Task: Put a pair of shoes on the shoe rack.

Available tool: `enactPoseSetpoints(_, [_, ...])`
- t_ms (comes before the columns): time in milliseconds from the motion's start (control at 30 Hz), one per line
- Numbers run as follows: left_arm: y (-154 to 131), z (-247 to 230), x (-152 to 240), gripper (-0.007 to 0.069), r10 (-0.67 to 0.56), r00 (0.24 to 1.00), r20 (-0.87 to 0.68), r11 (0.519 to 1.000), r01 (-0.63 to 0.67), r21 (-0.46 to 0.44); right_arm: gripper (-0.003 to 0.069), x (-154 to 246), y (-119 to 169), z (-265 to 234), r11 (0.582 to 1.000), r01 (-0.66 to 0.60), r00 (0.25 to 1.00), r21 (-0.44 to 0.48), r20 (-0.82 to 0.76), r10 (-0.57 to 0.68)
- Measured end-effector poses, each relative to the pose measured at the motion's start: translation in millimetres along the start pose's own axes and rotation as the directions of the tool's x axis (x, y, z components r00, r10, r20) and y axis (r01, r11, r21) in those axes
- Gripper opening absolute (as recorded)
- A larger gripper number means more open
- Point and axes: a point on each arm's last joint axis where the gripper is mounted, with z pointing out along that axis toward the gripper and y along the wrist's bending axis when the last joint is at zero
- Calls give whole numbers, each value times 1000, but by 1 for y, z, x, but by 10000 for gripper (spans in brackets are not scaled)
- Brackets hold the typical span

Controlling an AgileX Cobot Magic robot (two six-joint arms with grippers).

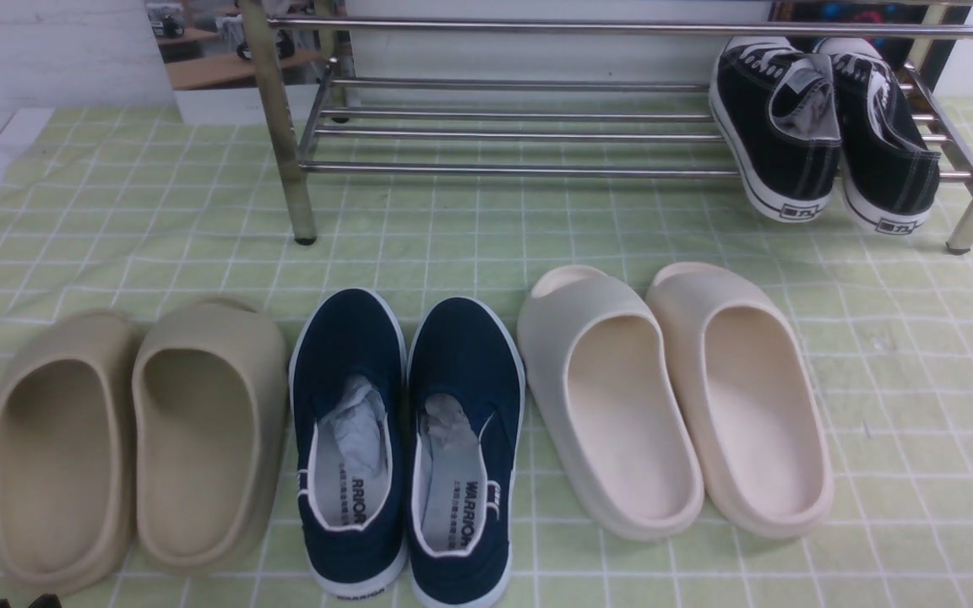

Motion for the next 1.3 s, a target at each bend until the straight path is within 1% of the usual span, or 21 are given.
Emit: enactPoseSetpoints(1300, [0,0,0,239,0,1000,0,1000,0,0,15,0,0,0,1000,3,1000,1,0,-3])
